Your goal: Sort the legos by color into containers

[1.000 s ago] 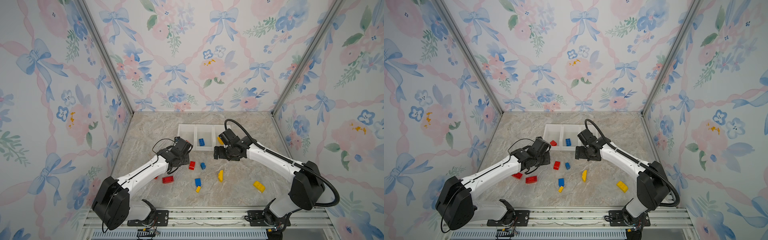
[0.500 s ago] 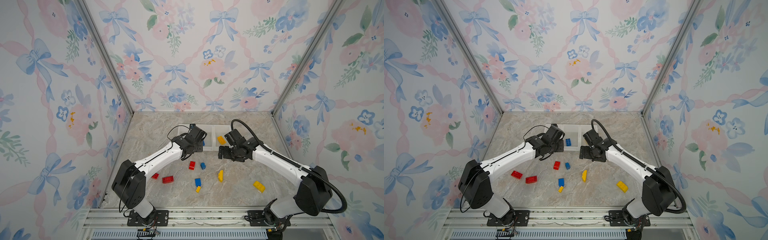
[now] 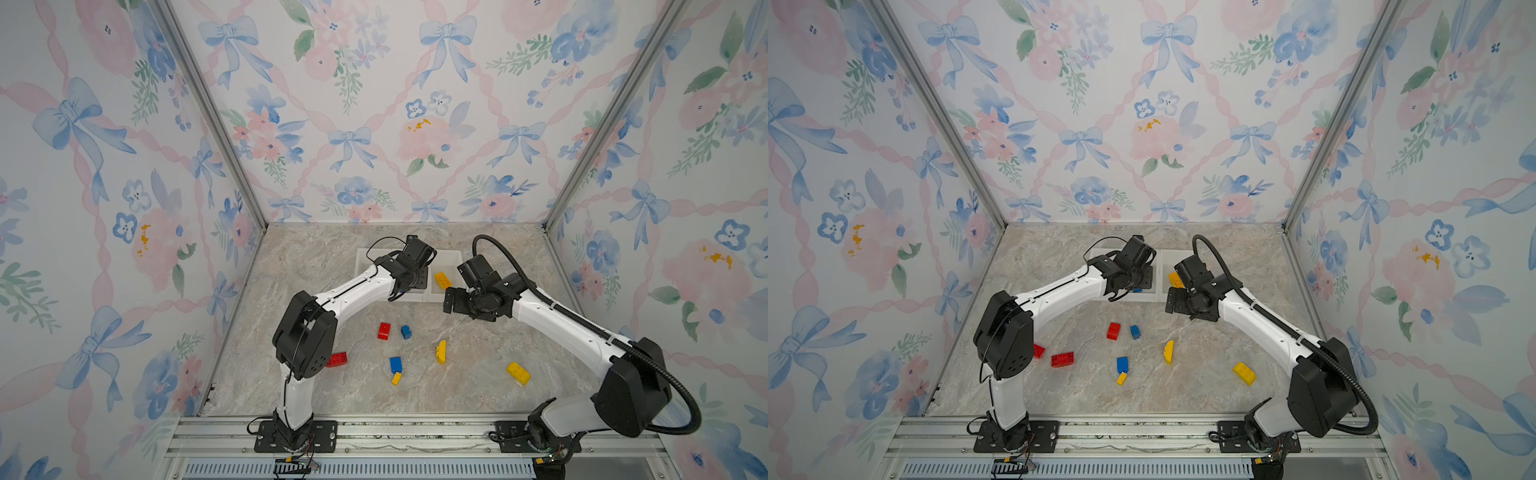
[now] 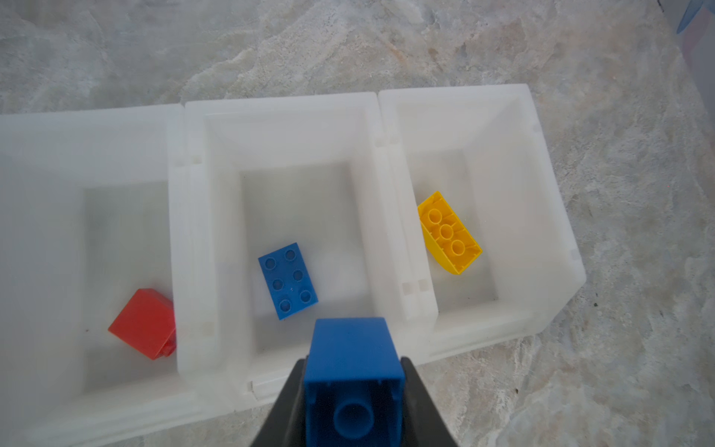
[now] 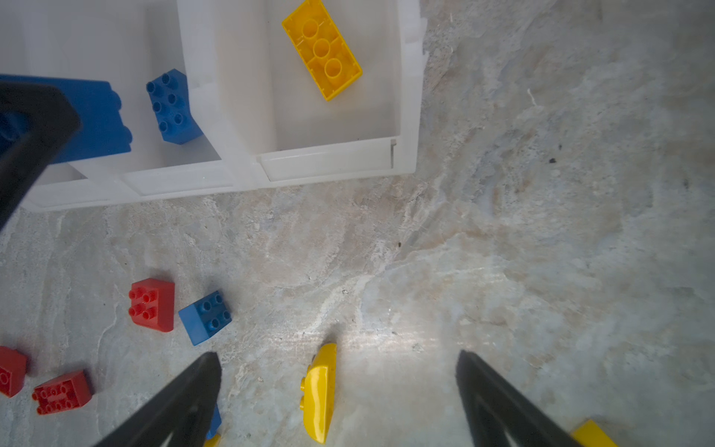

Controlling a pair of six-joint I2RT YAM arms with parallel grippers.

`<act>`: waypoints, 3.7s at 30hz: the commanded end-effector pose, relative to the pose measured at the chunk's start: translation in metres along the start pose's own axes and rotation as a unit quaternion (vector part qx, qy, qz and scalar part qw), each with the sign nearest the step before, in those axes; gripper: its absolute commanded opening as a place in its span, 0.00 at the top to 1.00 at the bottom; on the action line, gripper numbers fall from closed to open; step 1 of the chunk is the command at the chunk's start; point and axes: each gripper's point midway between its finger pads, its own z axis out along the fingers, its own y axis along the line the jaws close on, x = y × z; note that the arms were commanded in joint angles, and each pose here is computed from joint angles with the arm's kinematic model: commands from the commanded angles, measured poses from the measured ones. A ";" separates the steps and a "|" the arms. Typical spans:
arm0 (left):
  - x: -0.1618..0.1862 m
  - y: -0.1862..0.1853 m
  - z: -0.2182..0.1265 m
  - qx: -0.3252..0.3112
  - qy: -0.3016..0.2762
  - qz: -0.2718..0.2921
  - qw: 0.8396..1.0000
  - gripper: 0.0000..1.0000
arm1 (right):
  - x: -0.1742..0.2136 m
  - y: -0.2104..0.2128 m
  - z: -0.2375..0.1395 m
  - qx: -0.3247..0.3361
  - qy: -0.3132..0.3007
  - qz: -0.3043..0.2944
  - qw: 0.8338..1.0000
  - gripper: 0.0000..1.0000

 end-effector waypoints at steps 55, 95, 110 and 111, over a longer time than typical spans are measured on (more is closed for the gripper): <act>-0.018 0.011 -0.017 0.023 -0.014 0.002 1.000 0.25 | 0.088 -0.170 0.015 0.129 0.101 0.255 0.953 0.03; 0.011 0.022 -0.038 0.014 -0.012 -0.011 1.000 0.21 | 0.144 -0.146 0.012 0.119 0.142 0.165 0.969 0.03; 0.012 0.022 -0.050 0.013 -0.021 -0.011 1.000 0.20 | 0.137 -0.168 0.008 0.170 0.109 0.114 0.973 0.00; 0.013 0.023 -0.049 0.012 -0.021 -0.011 1.000 0.20 | 0.138 -0.168 0.010 0.173 0.114 0.115 0.972 0.01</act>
